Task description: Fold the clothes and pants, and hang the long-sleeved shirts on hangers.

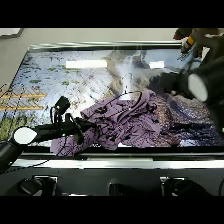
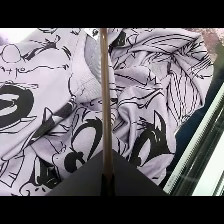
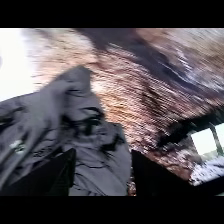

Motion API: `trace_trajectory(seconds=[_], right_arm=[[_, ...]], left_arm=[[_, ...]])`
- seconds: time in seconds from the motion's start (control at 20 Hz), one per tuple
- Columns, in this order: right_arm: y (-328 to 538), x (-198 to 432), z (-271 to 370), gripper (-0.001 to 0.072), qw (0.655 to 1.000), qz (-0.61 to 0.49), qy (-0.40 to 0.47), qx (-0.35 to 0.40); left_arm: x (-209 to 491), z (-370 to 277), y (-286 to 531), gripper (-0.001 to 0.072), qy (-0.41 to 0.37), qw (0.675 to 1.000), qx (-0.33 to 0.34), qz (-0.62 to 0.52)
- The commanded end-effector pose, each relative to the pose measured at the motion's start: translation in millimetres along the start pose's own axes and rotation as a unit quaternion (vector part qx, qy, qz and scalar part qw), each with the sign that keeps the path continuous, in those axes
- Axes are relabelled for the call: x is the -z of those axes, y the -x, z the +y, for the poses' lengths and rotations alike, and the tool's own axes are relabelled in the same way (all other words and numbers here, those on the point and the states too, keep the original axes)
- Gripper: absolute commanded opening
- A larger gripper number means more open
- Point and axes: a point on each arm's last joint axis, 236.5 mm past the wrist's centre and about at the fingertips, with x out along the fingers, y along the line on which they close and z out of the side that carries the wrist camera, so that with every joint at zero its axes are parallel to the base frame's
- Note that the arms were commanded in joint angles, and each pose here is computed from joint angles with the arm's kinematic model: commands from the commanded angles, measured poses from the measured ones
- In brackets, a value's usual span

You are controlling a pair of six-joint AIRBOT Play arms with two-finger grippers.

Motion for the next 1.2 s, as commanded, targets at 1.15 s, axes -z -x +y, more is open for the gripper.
trace_trajectory(seconds=[1.15], right_arm=[[-191, 61, 97, 0.0555, 0.686, 0.038, 0.601, -0.409]], left_arm=[[3, -2, -1, 0.0023, 0.003, 1.0, 0.004, 0.005]])
